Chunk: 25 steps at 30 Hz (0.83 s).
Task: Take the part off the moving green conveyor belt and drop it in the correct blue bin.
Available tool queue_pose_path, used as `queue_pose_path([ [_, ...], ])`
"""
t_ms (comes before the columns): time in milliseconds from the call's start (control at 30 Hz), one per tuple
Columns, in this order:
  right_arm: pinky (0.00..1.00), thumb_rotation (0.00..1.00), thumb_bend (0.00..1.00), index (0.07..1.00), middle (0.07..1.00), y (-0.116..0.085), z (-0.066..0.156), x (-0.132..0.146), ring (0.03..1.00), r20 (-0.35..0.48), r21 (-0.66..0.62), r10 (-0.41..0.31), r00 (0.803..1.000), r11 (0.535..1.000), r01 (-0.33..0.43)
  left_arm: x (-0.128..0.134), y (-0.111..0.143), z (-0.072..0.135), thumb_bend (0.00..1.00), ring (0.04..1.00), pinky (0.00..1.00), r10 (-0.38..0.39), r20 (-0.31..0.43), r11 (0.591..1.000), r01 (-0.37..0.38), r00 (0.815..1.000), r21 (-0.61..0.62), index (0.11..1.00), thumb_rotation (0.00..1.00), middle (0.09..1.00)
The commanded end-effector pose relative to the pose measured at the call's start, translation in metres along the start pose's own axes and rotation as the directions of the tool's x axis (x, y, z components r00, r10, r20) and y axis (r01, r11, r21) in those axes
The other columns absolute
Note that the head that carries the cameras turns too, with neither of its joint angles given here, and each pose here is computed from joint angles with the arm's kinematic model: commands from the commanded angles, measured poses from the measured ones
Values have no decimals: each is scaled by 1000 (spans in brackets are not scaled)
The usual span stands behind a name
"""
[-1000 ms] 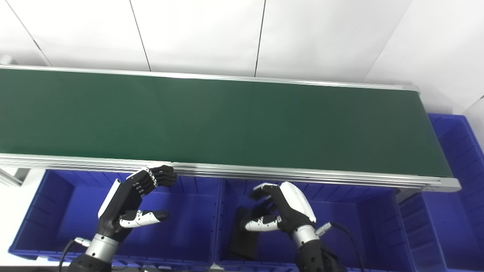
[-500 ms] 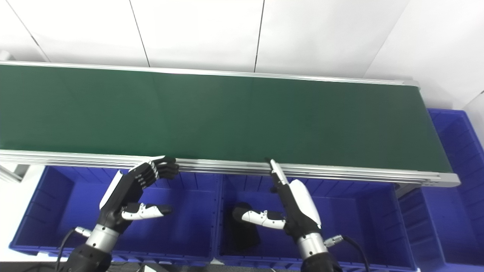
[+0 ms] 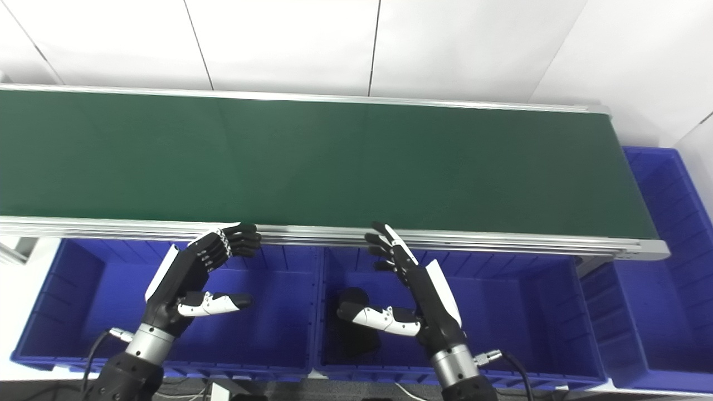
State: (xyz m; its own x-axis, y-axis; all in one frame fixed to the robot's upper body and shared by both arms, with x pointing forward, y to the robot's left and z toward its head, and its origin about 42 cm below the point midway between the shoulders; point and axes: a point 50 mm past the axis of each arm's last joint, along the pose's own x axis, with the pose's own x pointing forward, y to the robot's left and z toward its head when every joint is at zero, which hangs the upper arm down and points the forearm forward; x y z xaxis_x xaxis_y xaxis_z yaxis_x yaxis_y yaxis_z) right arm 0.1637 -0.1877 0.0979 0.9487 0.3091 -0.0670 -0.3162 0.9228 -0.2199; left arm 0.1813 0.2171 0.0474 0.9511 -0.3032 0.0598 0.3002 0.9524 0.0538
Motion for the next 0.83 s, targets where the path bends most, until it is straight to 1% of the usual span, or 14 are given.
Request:
queue_pose_path([
  [0, 728, 409, 899, 914, 840, 0, 8, 2, 804, 93, 14, -29, 995, 1000, 28, 5, 2, 11, 827, 702, 667, 6, 52, 1000, -7, 999, 8, 737, 314, 725],
  [133, 670, 401, 881, 888, 803, 2, 6, 5, 751, 103, 17, -69, 992, 998, 68, 5, 2, 11, 829, 700, 664, 12, 50, 1000, -12, 999, 2, 737, 312, 726],
  [267, 654, 395, 862, 879, 791, 3, 4, 7, 733, 110, 24, -88, 990, 996, 86, 6, 2, 11, 825, 698, 661, 16, 51, 1000, -16, 999, 9, 738, 315, 727],
  [567, 644, 360, 846, 879, 792, 2, 3, 9, 726, 103, 32, -97, 990, 995, 94, 7, 0, 11, 828, 697, 656, 25, 42, 1000, -25, 999, 5, 737, 330, 727],
  [800, 642, 371, 853, 875, 785, 2, 4, 9, 719, 103, 18, -94, 990, 996, 92, 7, 0, 11, 826, 691, 649, 26, 49, 999, -27, 998, 17, 732, 348, 722],
])
